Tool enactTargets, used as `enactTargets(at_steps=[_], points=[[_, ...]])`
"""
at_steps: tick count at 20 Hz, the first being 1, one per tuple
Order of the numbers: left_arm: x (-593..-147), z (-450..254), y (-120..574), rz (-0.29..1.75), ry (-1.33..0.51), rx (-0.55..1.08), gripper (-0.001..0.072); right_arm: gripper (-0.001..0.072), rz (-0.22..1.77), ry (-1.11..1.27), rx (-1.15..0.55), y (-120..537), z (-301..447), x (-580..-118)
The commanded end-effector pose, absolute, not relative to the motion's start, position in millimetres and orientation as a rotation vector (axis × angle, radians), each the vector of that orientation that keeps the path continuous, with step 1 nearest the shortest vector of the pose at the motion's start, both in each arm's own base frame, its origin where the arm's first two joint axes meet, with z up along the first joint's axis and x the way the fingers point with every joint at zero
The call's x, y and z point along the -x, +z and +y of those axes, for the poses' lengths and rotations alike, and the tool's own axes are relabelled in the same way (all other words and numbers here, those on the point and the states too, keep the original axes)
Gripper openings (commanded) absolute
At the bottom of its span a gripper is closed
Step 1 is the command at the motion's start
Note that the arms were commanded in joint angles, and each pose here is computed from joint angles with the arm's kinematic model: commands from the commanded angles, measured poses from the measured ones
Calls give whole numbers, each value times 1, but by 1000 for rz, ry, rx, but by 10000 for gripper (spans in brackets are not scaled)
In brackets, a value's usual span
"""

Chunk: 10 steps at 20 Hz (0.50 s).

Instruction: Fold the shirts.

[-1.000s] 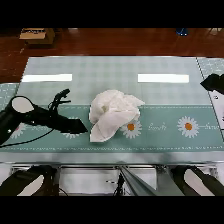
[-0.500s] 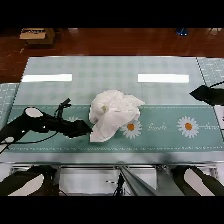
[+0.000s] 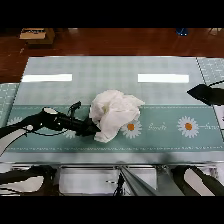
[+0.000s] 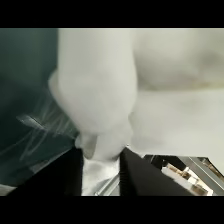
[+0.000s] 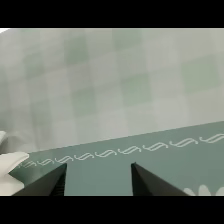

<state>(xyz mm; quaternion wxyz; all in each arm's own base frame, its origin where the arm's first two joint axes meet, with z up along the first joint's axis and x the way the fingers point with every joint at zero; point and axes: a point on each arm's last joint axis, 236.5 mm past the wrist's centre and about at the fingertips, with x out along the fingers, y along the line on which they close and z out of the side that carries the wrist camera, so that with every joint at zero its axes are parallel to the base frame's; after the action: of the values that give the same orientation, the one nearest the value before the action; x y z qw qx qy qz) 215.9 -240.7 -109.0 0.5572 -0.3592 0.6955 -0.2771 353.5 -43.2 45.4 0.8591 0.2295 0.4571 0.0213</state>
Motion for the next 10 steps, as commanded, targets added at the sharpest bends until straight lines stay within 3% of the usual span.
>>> enactTargets(at_steps=[1,2,3,5,10], points=[[-222,-254,-113,1650,-676,844,158,487,980,71,-505,45,-35,-349],[-221,-254,-113,1652,-680,839,68,487,990,76,-504,44,-34,-347],[-220,-254,-112,1649,-700,828,24,487,996,75,-499,43,-34,-346],[-218,-254,-109,1656,-714,833,24,487,1005,78,-509,40,-33,-346],[-213,-255,-105,1660,-755,826,23,490,1093,308,-795,4,38,-353]])
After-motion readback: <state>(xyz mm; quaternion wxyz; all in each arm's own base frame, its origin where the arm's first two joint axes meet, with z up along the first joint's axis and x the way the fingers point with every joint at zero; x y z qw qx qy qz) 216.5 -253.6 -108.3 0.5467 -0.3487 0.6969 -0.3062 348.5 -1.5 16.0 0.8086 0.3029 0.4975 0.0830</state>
